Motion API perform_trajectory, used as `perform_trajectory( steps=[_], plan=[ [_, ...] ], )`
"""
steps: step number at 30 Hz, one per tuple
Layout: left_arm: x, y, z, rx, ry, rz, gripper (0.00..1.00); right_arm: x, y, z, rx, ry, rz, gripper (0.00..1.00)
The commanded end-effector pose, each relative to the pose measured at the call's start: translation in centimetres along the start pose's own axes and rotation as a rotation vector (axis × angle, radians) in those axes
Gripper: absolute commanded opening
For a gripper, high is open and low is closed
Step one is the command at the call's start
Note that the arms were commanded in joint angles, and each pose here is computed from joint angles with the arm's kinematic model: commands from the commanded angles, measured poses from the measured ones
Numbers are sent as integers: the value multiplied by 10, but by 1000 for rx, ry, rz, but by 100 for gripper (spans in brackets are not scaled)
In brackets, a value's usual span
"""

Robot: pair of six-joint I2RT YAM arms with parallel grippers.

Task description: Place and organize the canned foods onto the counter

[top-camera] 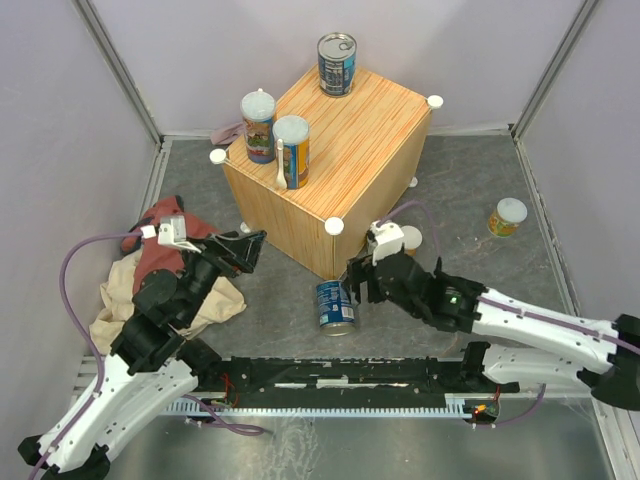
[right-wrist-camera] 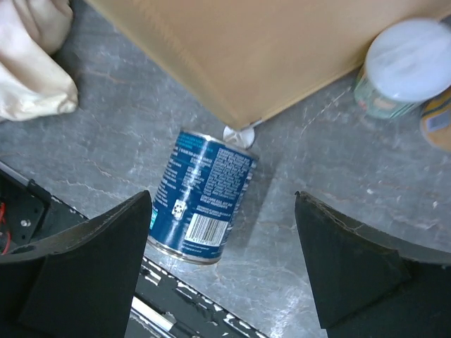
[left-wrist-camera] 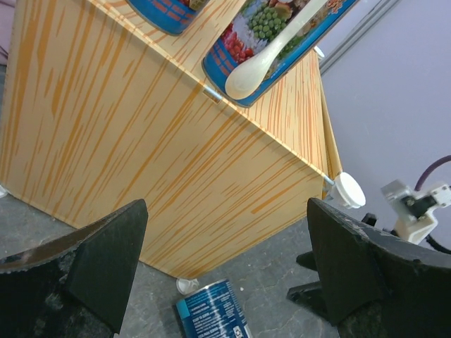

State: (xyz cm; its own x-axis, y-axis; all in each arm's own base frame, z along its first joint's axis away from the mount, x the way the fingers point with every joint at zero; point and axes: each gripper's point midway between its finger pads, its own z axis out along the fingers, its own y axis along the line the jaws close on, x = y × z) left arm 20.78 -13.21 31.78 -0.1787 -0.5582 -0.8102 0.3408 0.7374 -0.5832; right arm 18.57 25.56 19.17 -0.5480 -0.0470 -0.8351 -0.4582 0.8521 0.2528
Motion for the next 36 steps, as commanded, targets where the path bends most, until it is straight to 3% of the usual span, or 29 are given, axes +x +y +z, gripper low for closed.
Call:
perform_trajectory(
  steps=[1, 11, 36],
  plan=[
    [13, -1, -1, 16, 34, -47, 100, 13, 5, 13, 116, -23, 107, 91],
    [35, 4, -3, 31, 85, -69, 100, 45, 18, 39, 202, 29, 163, 100],
    [36, 3, -11, 63, 77, -89, 99, 98, 45, 85, 214, 120, 167, 100]
  ],
)
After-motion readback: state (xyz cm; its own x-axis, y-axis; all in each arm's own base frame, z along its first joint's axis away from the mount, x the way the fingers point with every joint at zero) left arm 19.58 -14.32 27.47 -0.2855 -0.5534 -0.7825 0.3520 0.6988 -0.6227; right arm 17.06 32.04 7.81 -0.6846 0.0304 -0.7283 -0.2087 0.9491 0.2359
